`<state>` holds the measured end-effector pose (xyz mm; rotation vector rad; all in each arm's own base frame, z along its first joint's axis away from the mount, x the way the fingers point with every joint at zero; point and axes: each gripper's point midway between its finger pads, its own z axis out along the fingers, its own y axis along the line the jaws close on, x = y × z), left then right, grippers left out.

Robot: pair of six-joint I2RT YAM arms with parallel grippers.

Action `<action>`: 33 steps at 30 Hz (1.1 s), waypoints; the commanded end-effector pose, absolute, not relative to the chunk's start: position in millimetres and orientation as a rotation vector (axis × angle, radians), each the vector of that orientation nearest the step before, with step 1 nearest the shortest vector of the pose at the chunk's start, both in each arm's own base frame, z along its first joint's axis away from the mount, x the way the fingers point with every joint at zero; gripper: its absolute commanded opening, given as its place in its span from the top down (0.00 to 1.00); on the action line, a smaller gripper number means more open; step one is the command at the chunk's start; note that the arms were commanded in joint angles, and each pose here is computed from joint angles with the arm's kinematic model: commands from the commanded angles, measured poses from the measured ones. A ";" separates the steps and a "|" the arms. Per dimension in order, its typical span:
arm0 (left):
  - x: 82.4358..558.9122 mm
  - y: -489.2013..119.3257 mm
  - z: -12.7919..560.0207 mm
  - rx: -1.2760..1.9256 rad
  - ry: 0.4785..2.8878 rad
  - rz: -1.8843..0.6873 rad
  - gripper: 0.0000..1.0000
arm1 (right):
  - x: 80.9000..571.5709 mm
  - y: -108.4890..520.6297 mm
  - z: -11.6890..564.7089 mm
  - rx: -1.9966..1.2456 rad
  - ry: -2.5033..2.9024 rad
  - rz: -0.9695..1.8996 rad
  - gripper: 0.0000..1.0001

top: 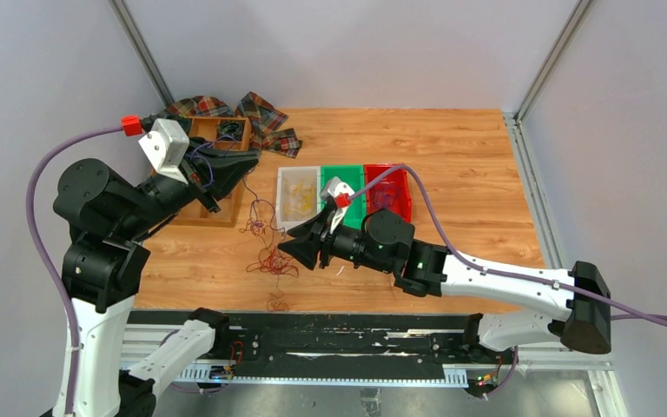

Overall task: Untangle the cables
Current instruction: Untie the cable.

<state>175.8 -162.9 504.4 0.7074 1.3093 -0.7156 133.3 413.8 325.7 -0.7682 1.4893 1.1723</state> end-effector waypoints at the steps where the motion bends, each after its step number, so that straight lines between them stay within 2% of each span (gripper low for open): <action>1: 176.3 -154.2 524.7 0.645 1.257 -0.669 0.99 | 108.0 427.5 346.6 -0.785 1.404 1.300 0.60; 16: 198.0 -146.7 520.8 0.512 1.297 -0.657 0.99 | 151.8 459.1 315.7 -0.561 1.509 1.131 0.57; 26: 196.7 -147.2 517.8 0.509 1.308 -0.668 0.99 | 180.5 474.7 321.8 -0.402 1.460 1.187 0.54; 33: 196.9 -147.5 516.2 0.511 1.313 -0.669 0.99 | 182.5 480.3 336.0 -0.395 1.387 1.235 0.53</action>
